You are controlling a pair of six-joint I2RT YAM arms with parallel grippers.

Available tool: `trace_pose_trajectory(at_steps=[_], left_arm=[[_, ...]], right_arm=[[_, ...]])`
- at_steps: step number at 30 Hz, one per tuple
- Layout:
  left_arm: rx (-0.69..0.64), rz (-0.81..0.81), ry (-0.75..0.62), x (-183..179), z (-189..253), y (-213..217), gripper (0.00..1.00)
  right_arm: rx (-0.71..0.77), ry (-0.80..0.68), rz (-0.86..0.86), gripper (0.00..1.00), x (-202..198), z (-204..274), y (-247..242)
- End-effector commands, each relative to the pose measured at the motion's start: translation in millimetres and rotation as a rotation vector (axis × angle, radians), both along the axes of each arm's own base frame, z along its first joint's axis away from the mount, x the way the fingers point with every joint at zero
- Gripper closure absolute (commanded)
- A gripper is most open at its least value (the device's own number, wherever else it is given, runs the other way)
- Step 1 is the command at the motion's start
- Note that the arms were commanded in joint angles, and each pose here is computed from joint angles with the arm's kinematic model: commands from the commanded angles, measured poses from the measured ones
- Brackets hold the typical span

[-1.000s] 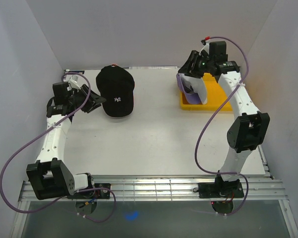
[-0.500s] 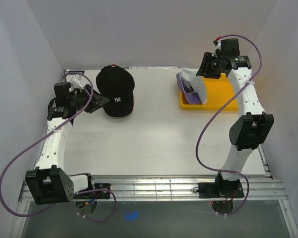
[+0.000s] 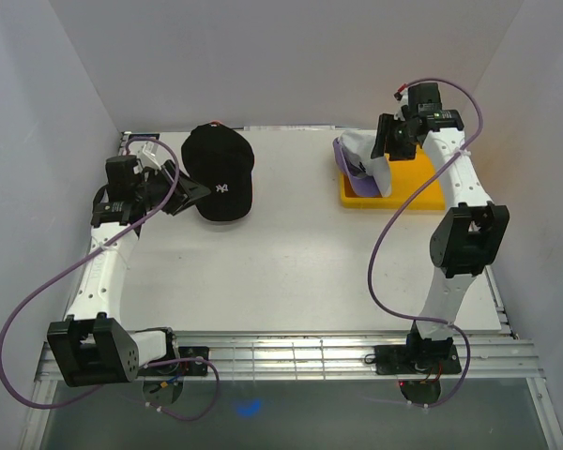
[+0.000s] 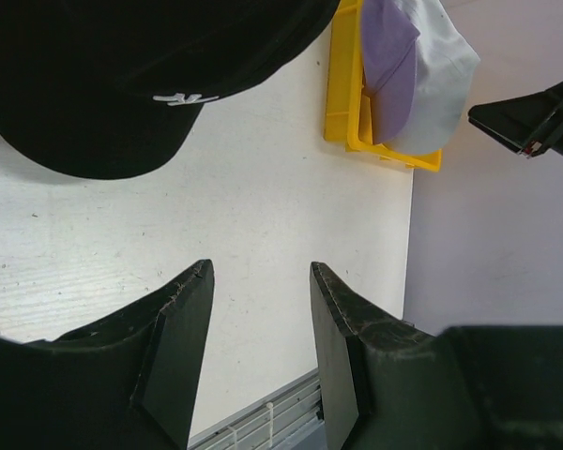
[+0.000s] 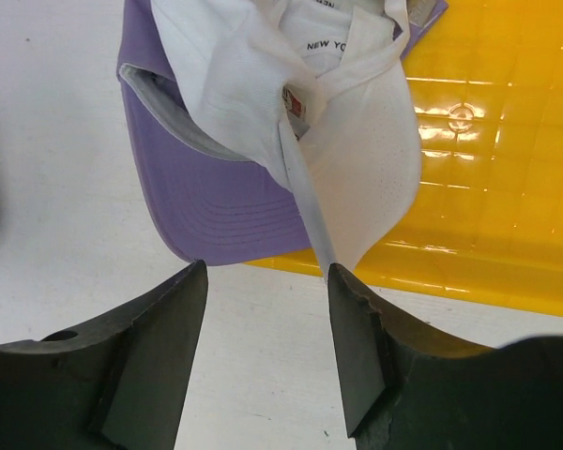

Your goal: Stack the hats

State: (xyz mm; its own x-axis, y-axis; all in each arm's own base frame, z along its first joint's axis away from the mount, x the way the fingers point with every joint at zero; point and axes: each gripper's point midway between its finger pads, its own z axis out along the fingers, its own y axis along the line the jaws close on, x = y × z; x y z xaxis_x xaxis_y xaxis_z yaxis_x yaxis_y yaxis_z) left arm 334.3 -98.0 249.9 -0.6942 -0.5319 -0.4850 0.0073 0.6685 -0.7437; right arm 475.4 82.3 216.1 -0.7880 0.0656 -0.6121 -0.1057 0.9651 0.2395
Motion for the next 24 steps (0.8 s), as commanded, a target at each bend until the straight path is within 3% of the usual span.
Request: trace_pose_trajectory(at_steps=[1, 16, 24], left_arm=[[0.002, -0.010, -0.038, -6.8, 11.8, -3.7, 0.44], [0.018, -0.018, -0.021, -9.7, 7.8, -11.2, 0.44], [0.024, -0.004, -0.013, -10.3, 5.4, -9.5, 0.44]], right_arm=[[-0.031, 0.018, 0.011, 0.40, 0.3, -13.5, -4.3], [-0.043, 0.090, 0.011, 0.40, -5.9, -52.2, -6.0], [-0.076, 0.082, -0.007, 0.41, -2.5, -50.7, -12.3]])
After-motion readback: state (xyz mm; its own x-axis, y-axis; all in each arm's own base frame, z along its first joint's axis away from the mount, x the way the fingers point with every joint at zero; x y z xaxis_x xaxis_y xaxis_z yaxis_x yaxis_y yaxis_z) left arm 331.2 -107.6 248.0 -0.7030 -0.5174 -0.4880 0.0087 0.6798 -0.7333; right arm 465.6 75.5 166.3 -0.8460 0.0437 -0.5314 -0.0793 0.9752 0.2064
